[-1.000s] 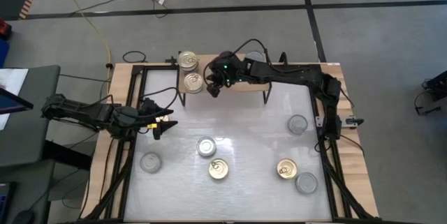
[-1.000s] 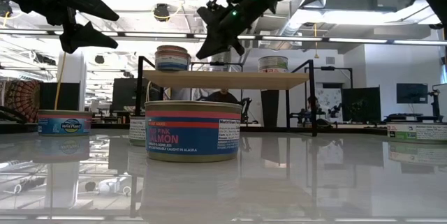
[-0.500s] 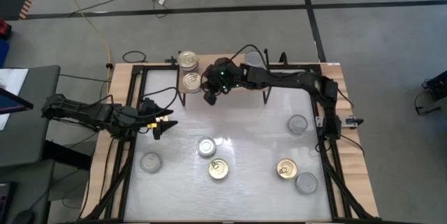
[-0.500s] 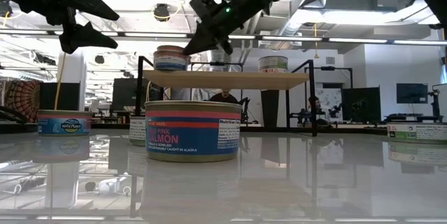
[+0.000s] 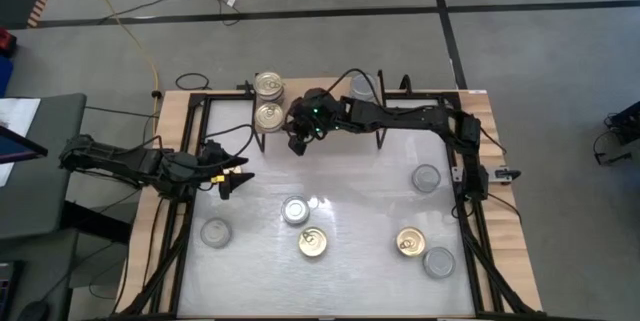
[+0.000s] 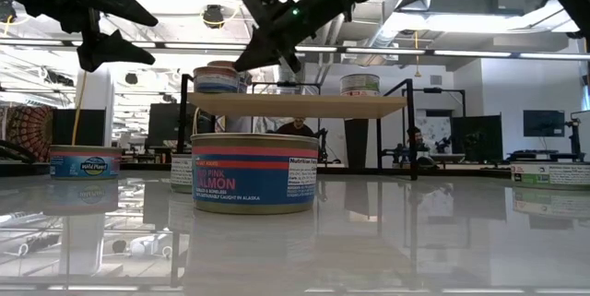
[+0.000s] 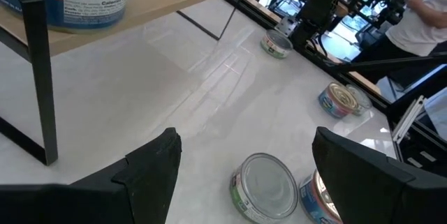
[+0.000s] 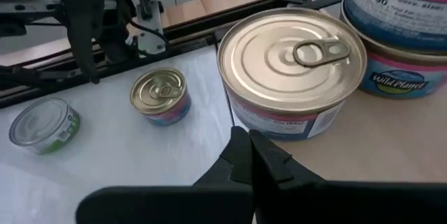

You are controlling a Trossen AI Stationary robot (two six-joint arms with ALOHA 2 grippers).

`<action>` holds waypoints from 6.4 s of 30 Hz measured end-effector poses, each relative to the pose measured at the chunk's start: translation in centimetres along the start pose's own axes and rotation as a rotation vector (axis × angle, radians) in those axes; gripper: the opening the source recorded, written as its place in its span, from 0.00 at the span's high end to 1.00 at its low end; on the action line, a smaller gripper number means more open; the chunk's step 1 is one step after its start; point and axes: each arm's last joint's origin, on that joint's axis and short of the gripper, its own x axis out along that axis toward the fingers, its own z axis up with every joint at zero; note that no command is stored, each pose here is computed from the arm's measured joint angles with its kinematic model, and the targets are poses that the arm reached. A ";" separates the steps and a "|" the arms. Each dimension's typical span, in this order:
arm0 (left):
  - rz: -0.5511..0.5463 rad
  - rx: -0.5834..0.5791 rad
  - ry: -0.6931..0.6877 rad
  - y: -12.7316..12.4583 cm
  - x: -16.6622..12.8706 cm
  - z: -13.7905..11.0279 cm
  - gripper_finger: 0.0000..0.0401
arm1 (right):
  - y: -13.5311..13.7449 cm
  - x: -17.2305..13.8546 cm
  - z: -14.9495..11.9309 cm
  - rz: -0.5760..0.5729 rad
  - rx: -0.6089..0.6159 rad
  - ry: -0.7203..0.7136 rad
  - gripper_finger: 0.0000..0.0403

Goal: Stack canned seafood by type on shelf
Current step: Put the blue pink tuna can on the shelf aligned with the stacked blue pink tuna cans, then put the green white tuna can on the shelf aligned with the stacked green white tuna cans

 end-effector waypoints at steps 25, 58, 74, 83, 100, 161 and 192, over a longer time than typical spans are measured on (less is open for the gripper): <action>0.048 0.032 -0.047 0.1 0.0 0.2 0.23 | 0.8 0.0 0.1 0.041 -0.017 -0.020 0.96; 0.402 0.377 0.088 -4.2 6.9 5.1 0.26 | 4.8 -16.0 -9.6 -0.216 0.211 0.090 0.96; 0.562 0.362 0.159 0.0 8.7 7.0 0.26 | 5.7 -16.8 -11.4 -0.289 0.221 0.082 0.96; 0.605 0.366 0.163 0.8 9.0 7.4 0.26 | 5.8 -16.8 -11.4 -0.289 0.218 0.080 0.96; 0.601 0.356 0.154 1.0 9.1 7.5 0.26 | 5.8 -16.8 -11.3 -0.281 0.222 0.066 0.96; 0.187 0.007 0.036 -13.2 7.3 -5.0 0.26 | 7.5 -24.2 -21.4 -0.723 0.544 0.758 0.96; 0.263 0.028 -0.056 -19.3 11.8 -2.7 0.26 | 5.8 -16.5 -21.1 -0.156 0.481 0.305 0.96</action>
